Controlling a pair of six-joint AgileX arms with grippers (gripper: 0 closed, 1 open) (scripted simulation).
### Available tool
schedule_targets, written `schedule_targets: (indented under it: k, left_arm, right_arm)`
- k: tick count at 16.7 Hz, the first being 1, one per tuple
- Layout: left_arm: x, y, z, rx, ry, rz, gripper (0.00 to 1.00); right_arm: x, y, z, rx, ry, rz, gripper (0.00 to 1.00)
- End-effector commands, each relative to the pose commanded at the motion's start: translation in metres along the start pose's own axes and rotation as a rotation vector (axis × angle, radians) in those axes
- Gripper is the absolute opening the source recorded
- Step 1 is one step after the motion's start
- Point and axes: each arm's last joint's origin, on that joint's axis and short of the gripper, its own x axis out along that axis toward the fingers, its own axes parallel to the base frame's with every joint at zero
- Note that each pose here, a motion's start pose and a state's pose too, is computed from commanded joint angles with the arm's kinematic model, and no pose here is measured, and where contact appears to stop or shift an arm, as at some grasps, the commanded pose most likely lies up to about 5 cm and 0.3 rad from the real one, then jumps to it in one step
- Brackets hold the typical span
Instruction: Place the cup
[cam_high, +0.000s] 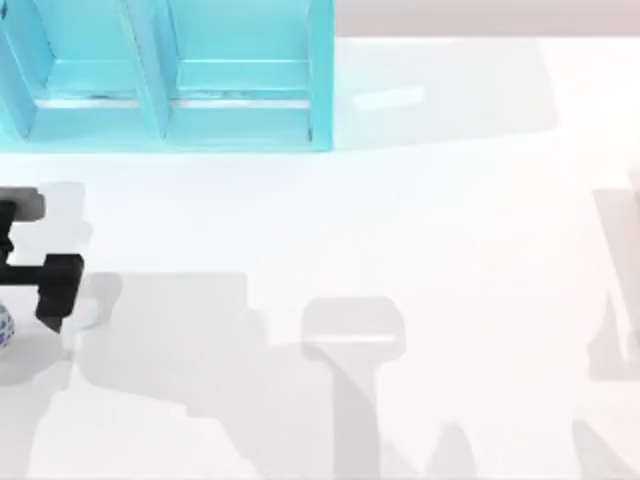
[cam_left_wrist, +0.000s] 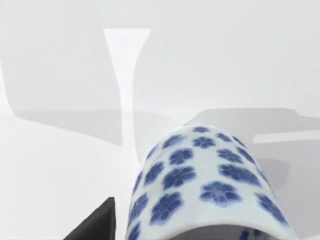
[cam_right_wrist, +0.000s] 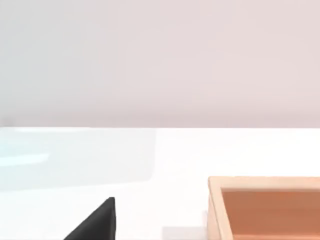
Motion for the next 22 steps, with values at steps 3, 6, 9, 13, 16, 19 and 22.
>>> schedule_targets:
  k: [3,6,9,13,16,19,22]
  left_arm:
    - [0.0000,0.0000,0.0000,0.000,0.000,0.000,0.85]
    - [0.0000,0.0000,0.0000,0.000,0.000,0.000,0.62]
    - [0.0000,0.0000,0.0000,0.000,0.000,0.000,0.40]
    - [0.0000,0.0000,0.0000,0.000,0.000,0.000,0.10]
    - [0.0000,0.0000,0.0000,0.000,0.000,0.000,0.00]
    - [0.0000,0.0000,0.0000,0.000,0.000,0.000,0.00]
    - [0.0000,0.0000,0.0000,0.000,0.000,0.000,0.00]
  right_arm:
    - [0.0000,0.0000,0.0000,0.000,0.000,0.000,1.00]
    - [0.0000,0.0000,0.0000,0.000,0.000,0.000,1.00]
    - [0.0000,0.0000,0.0000,0.000,0.000,0.000,1.00]
    - [0.0000,0.0000,0.0000,0.000,0.000,0.000,1.00]
    - [0.0000,0.0000,0.0000,0.000,0.000,0.000,1.00]
    - [0.0000,0.0000,0.0000,0.000,0.000,0.000,1.00]
    - [0.0000,0.0000,0.0000,0.000,0.000,0.000,1.00]
